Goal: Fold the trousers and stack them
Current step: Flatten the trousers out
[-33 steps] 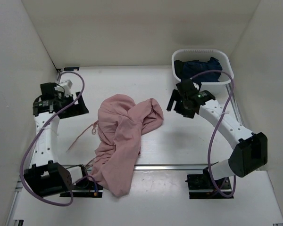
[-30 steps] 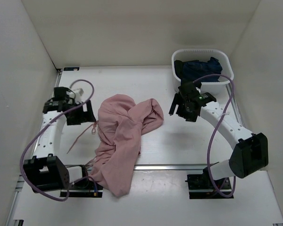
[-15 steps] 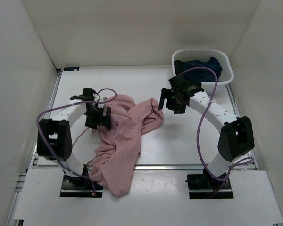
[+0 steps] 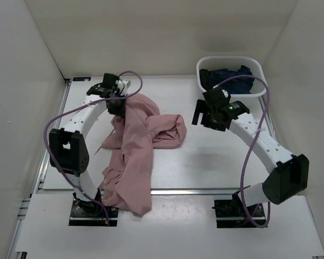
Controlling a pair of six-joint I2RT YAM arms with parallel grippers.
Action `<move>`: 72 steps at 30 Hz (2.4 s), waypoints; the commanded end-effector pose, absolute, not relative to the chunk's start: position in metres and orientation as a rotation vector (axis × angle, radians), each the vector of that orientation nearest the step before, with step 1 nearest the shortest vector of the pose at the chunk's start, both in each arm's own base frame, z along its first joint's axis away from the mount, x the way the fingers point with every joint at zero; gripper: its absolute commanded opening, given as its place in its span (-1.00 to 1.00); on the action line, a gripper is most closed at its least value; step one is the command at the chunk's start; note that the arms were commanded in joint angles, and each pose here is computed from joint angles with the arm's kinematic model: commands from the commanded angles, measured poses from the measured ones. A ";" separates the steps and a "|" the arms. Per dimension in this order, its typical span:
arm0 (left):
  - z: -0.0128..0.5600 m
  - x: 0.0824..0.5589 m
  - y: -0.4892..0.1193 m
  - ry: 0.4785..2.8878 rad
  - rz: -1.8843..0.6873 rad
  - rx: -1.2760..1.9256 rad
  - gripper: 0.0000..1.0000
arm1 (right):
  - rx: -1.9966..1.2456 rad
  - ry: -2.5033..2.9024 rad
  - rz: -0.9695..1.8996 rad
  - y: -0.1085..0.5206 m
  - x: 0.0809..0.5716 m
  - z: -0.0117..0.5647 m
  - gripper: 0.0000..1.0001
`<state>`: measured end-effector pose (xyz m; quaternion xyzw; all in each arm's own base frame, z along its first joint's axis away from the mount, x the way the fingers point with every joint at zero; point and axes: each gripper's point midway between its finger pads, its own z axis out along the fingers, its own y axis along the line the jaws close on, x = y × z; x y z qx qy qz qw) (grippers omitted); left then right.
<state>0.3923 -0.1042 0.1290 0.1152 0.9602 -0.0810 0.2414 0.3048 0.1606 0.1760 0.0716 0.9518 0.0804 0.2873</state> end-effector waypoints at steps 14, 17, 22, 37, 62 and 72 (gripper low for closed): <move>0.250 0.145 -0.357 2.052 -0.406 1.396 -0.49 | 0.892 1.814 -0.240 -0.033 0.221 0.306 0.95; 0.238 0.126 -0.371 2.026 -0.380 1.475 0.48 | 0.840 1.864 -0.207 -0.024 0.224 0.292 0.98; 0.234 0.140 -0.365 2.047 -0.325 1.437 1.00 | 0.696 2.046 -0.130 0.009 0.241 0.266 0.98; 0.104 0.183 -0.112 2.684 0.031 0.878 1.00 | -0.113 2.672 0.523 0.184 0.239 0.168 0.98; 0.127 0.291 -0.077 2.548 0.037 0.380 -0.72 | -0.474 2.682 0.899 0.255 0.198 0.209 -1.00; 0.304 0.423 0.034 2.065 0.190 -0.118 -0.72 | -0.334 1.881 0.995 0.294 0.223 0.447 -1.00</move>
